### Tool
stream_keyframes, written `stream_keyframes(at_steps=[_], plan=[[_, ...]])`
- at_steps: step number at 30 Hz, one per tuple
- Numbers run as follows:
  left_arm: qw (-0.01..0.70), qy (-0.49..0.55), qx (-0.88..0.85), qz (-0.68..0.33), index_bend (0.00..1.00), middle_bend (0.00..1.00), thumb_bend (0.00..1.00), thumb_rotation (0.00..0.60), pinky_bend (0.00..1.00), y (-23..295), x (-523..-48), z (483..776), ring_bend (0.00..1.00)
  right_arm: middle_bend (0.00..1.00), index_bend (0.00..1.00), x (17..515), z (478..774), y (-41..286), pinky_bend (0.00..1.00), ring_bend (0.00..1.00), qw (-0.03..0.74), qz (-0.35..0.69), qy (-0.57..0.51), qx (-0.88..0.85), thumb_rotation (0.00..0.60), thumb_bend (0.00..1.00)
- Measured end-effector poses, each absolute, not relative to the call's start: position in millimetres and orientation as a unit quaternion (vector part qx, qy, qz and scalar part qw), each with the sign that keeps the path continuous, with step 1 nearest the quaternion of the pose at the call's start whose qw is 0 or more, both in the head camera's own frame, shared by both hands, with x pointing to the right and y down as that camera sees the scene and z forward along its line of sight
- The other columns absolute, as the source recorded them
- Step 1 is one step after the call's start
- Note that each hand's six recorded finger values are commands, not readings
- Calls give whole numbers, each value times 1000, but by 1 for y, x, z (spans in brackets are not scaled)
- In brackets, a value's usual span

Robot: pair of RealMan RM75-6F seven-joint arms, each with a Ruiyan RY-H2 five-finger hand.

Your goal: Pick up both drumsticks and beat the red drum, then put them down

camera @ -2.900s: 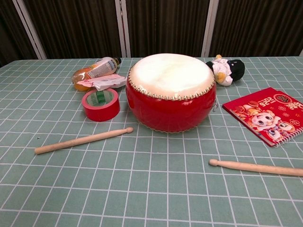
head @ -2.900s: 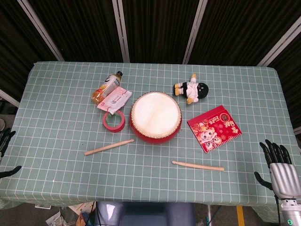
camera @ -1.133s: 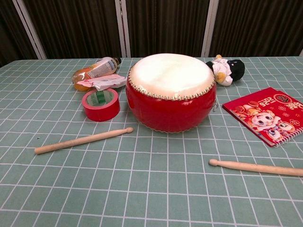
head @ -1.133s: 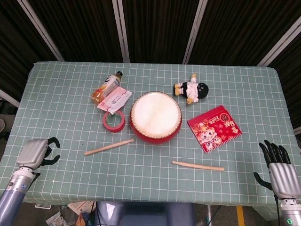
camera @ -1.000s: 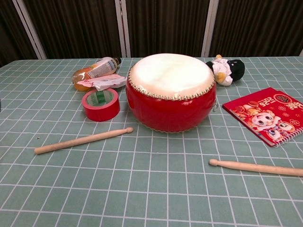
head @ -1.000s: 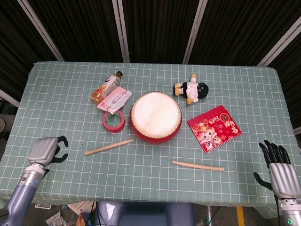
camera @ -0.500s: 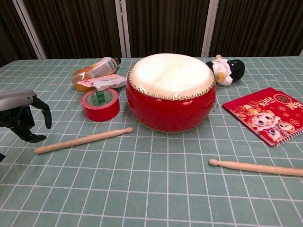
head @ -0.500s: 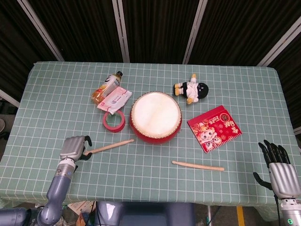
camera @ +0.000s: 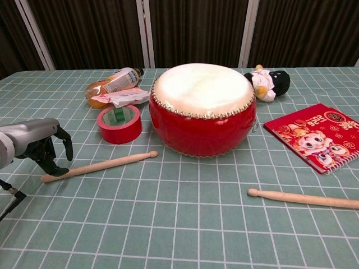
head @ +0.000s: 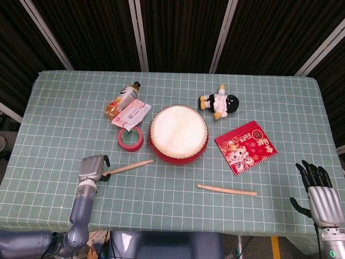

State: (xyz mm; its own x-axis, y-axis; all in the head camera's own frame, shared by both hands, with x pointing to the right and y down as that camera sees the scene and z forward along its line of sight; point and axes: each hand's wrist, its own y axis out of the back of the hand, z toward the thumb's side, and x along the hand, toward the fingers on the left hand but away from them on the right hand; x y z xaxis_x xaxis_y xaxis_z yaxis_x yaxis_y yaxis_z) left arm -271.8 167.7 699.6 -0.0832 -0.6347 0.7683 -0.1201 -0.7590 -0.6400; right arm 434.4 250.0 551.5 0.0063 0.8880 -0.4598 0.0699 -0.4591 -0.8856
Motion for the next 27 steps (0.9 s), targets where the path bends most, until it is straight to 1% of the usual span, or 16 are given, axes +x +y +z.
stream_keyframes(at_steps=[10, 12, 13, 14, 15, 17, 20, 27], plan=[[184, 284, -644, -686, 462, 1000, 297, 600, 1000, 174, -266, 716, 1000, 0, 0, 434, 551, 250, 0, 0, 348, 588, -386, -620, 600, 298], [181, 283, -645, -687, 478, 1000, 350, 600, 1000, 176, -265, 718, 1000, 0, 0, 434, 551, 250, 0, 0, 349, 588, -386, -620, 600, 299], [180, 282, -645, -687, 498, 1000, 406, 600, 1000, 177, -264, 719, 1000, 0, 0, 434, 551, 250, 0, 0, 349, 588, -386, -620, 600, 299], [179, 281, -645, -687, 529, 1000, 465, 600, 1000, 178, -264, 720, 1000, 0, 0, 434, 551, 250, 0, 0, 349, 588, -386, -620, 600, 299], [178, 280, -646, -688, 554, 1000, 501, 600, 1000, 179, -263, 722, 1000, 0, 0, 434, 551, 250, 0, 0, 349, 588, -386, -619, 600, 299], [178, 279, -647, -688, 636, 1000, 567, 600, 1000, 180, -262, 723, 1000, 0, 0, 435, 551, 250, 0, 0, 348, 588, -387, -619, 600, 298], [181, 281, -647, -685, 692, 1000, 583, 600, 1000, 181, -262, 721, 1000, 0, 0, 435, 551, 250, 0, 0, 347, 588, -388, -619, 600, 298], [177, 302, -663, -662, 709, 1000, 584, 600, 1000, 180, -265, 703, 1000, 0, 0, 436, 551, 251, 0, 0, 345, 592, -388, -617, 600, 298]])
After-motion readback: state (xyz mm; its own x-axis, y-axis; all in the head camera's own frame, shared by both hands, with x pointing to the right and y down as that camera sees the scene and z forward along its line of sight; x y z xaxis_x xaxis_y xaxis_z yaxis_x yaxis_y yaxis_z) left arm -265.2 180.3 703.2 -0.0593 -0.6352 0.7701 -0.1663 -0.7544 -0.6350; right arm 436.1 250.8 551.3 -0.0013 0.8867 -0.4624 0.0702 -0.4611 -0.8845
